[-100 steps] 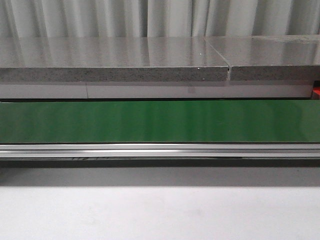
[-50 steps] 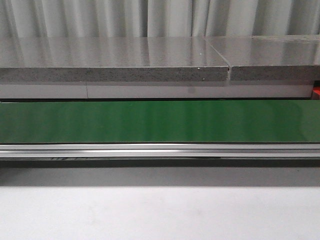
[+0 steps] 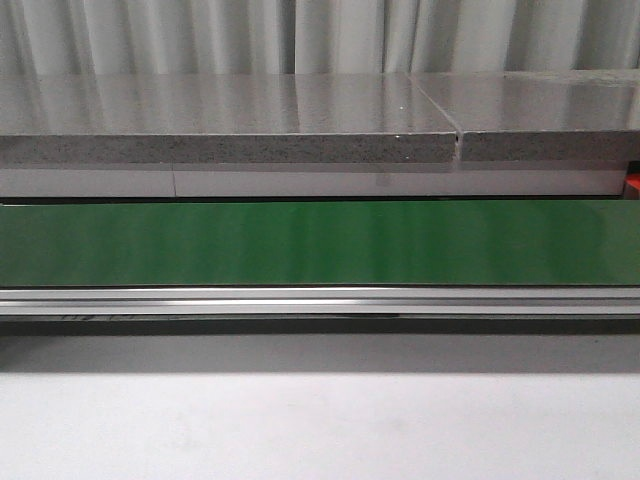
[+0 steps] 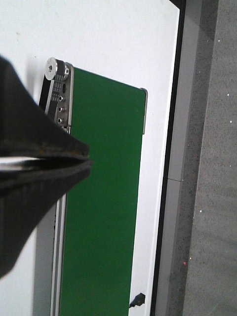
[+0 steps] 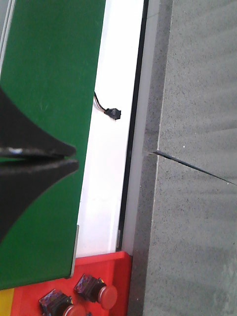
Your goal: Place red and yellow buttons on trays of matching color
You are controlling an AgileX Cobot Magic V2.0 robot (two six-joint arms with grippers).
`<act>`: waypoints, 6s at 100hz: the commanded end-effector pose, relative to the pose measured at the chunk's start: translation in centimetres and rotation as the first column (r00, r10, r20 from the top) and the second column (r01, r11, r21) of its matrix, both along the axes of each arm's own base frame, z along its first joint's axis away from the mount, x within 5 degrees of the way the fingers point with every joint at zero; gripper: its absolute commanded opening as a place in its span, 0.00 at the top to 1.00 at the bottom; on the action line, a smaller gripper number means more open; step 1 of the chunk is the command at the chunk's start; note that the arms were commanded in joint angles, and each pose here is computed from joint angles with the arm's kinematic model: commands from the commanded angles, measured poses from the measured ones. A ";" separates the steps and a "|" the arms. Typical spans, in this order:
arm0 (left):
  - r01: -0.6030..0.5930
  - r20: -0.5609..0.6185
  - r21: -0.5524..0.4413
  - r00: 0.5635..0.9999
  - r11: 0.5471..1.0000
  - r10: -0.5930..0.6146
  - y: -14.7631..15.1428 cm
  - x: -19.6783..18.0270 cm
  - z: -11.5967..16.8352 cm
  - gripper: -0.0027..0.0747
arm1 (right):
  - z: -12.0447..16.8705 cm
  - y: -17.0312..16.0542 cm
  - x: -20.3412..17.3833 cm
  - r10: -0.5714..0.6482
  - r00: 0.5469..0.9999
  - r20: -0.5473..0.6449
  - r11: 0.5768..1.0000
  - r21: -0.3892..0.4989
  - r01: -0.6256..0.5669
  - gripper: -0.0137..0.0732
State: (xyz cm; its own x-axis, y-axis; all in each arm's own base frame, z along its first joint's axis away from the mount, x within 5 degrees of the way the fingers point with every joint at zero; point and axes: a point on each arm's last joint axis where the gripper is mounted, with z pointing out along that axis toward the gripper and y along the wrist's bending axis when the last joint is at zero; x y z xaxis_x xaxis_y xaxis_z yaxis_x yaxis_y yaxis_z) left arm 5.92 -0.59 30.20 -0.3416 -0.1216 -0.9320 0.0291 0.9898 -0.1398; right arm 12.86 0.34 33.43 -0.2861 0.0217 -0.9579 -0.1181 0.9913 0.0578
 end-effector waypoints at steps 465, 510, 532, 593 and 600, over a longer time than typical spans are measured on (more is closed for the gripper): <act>-0.038 0.475 0.039 0.880 0.999 0.015 0.4 -0.6 -8.8 0.99 | -12.2 -0.2 -7.5 -0.111 0.913 0.392 0.994 0.037 0.105 0.92; -0.035 0.479 0.032 0.878 0.999 0.015 0.3 -0.5 -9.5 0.99 | -12.2 -0.2 -7.5 -0.111 0.913 0.392 0.994 0.037 0.105 0.92; -0.035 0.479 0.032 0.878 0.999 0.015 0.3 -0.5 -9.5 0.99 | -12.2 -0.2 -7.5 -0.111 0.913 0.392 0.994 0.037 0.105 0.92; -0.035 0.479 0.032 0.878 0.999 0.015 0.3 -0.5 -9.5 0.99 | -12.2 -0.2 -7.5 -0.111 0.913 0.392 0.994 0.037 0.105 0.92; -0.035 0.479 0.032 0.878 0.999 0.015 0.3 -0.5 -9.5 0.99 | -12.2 -0.2 -7.5 -0.111 0.913 0.392 0.994 0.037 0.105 0.92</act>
State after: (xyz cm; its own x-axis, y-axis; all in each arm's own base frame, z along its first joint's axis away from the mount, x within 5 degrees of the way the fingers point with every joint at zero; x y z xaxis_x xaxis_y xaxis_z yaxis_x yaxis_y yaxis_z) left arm 5.56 -0.19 21.44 0.0916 -0.0718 -0.9932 0.0412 0.9968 -0.0683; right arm 5.67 0.15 19.88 0.0043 0.0585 -0.9983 -0.0243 0.9980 0.0583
